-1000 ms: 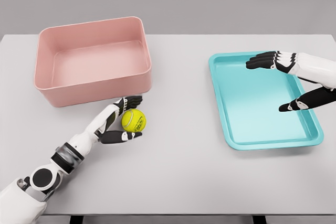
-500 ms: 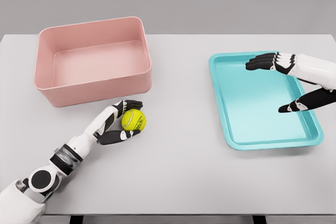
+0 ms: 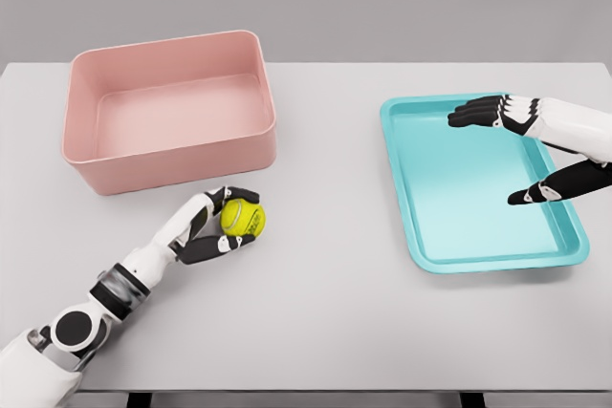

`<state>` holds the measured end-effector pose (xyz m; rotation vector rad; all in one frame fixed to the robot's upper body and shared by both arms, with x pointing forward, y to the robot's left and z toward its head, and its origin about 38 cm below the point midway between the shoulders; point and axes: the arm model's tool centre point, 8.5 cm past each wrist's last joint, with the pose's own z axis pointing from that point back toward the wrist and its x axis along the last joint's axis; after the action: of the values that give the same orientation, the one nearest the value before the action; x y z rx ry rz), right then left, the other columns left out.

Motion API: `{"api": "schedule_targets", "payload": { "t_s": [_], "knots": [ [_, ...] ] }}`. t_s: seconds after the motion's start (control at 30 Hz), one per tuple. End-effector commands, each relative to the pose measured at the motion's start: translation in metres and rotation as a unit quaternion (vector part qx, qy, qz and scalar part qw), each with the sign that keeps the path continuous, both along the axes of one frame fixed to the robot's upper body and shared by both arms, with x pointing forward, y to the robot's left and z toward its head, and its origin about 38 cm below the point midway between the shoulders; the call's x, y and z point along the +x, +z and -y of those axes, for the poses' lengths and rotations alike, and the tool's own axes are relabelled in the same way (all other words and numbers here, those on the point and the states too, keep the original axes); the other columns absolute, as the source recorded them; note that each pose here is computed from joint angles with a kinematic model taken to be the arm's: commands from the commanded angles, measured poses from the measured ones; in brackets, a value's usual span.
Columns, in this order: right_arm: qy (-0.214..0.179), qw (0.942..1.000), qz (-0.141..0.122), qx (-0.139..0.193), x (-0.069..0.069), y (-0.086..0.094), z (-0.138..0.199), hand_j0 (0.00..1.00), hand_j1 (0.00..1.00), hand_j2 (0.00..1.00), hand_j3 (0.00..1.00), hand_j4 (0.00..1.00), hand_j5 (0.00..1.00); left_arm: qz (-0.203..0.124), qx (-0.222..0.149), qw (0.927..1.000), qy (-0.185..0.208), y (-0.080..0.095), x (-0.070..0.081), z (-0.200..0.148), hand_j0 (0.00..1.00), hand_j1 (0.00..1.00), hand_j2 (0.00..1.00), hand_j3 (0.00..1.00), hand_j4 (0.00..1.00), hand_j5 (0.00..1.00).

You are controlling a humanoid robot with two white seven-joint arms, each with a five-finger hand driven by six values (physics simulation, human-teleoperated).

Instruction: Put the tennis from the blue tray into the pink basket with both arms

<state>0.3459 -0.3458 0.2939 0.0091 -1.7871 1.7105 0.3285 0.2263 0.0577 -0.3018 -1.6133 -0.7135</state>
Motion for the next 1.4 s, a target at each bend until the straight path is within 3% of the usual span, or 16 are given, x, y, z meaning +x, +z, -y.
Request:
{"api": "schedule_targets", "payload": {
  "t_s": [0.0,0.2,0.37,0.6,0.77,1.37],
  "knots": [
    [-0.001,1.0000,-0.002,0.003,0.000,0.001,0.000,1.00,1.00,1.00,1.00,1.00,1.00,0.005,-0.003,1.0000,-0.001,0.003,0.000,-0.001,0.53,0.53,0.53,0.53,0.53,0.53],
    [-0.001,1.0000,-0.001,0.003,0.000,0.001,0.000,1.00,1.00,1.00,1.00,1.00,1.00,0.057,-0.025,0.9976,-0.031,0.041,-0.003,0.009,0.53,0.53,0.53,0.53,0.53,0.53],
    [-0.001,1.0000,-0.001,0.003,0.000,0.001,0.000,1.00,1.00,1.00,1.00,1.00,1.00,0.065,-0.031,0.9968,-0.034,0.052,-0.003,0.004,0.53,0.53,0.53,0.53,0.53,0.53],
    [-0.001,1.0000,-0.001,0.004,0.000,0.001,0.000,1.00,1.00,1.00,1.00,1.00,1.00,0.110,-0.056,0.9914,-0.044,0.071,-0.002,-0.001,0.52,0.52,0.52,0.52,0.52,0.52],
    [-0.001,1.0000,0.000,0.004,0.000,0.002,0.001,1.00,1.00,1.00,1.00,1.00,1.00,0.119,-0.061,0.9899,-0.046,0.079,-0.003,-0.001,0.51,0.51,0.51,0.51,0.51,0.51],
    [0.000,1.0000,-0.003,0.007,0.000,-0.001,-0.001,1.00,1.00,1.00,1.00,1.00,1.00,0.172,-0.064,0.9827,-0.025,0.119,0.026,-0.016,0.49,0.49,0.49,0.49,0.49,0.49]
  ]
}}
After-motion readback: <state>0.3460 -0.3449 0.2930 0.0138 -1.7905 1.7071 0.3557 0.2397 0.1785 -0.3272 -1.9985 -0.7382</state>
